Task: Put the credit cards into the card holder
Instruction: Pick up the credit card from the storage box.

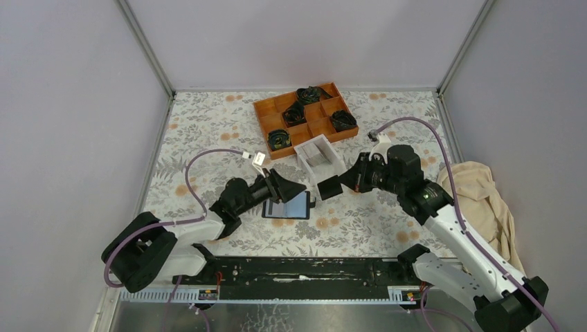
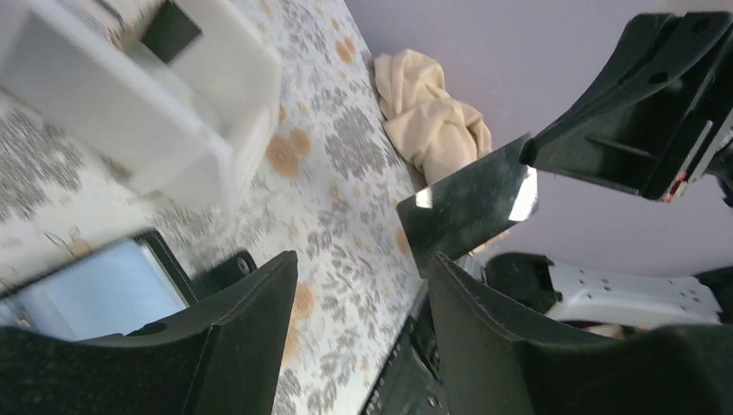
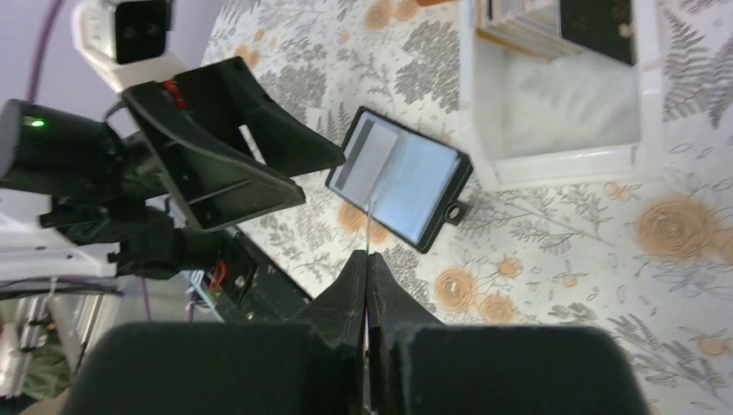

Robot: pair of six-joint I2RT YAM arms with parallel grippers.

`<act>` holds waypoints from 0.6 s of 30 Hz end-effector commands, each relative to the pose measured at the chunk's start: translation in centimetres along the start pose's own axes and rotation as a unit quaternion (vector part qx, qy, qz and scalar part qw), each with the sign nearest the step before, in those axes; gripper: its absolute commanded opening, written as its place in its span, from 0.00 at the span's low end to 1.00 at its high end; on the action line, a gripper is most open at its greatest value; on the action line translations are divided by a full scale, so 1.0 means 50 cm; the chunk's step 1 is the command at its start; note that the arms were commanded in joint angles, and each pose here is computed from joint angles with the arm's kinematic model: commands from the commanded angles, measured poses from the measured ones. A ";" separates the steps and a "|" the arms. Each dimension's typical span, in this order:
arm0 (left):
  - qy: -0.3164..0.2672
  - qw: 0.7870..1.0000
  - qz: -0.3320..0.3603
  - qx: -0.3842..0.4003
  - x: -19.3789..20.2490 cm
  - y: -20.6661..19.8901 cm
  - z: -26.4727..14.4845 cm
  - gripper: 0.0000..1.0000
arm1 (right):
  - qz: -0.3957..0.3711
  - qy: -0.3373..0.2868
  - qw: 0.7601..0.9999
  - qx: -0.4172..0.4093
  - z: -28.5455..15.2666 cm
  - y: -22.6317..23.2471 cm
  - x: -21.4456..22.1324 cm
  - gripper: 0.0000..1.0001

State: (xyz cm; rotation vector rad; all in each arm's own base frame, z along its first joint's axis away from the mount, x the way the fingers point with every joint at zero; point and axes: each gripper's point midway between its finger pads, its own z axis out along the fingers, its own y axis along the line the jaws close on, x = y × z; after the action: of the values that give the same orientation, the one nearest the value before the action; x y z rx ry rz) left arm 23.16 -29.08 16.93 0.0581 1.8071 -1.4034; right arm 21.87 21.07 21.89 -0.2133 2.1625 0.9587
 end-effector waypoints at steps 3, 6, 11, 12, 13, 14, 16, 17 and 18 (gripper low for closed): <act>-0.014 0.993 -0.011 0.114 0.012 -0.096 -0.030 0.65 | 0.024 -0.001 0.997 -0.079 -0.028 0.063 0.013 0.00; -0.008 0.991 0.004 0.134 0.014 -0.116 -0.037 0.65 | 0.023 0.012 0.996 -0.089 -0.036 0.068 0.028 0.00; 0.016 0.987 0.030 0.156 0.021 -0.139 -0.037 0.65 | 0.031 0.041 0.992 -0.112 -0.039 0.076 0.058 0.00; 0.023 0.987 0.035 0.158 0.024 -0.141 -0.037 0.65 | 0.032 0.049 0.991 -0.117 -0.039 0.077 0.065 0.00; 0.032 0.986 0.040 0.159 0.029 -0.142 -0.036 0.65 | 0.035 0.058 0.990 -0.124 -0.038 0.081 0.072 0.00; 0.040 0.985 0.046 0.158 0.035 -0.140 -0.034 0.65 | 0.037 0.065 0.989 -0.127 -0.038 0.081 0.078 0.00; 0.059 0.985 0.056 0.154 0.044 -0.136 -0.030 0.65 | 0.040 0.072 0.987 -0.137 -0.038 0.084 0.086 0.00; 0.065 0.984 0.061 0.151 0.046 -0.134 -0.027 0.65 | 0.043 0.075 0.986 -0.142 -0.039 0.087 0.090 0.00; 0.073 0.984 0.065 0.148 0.051 -0.131 -0.026 0.65 | 0.046 0.078 0.985 -0.147 -0.039 0.089 0.093 0.00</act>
State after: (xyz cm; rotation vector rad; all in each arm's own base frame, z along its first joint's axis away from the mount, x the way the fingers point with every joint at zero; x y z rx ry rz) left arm 18.23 -30.85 20.00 0.2949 1.6774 -1.6114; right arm 16.97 22.53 21.16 -0.2787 2.2093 1.2332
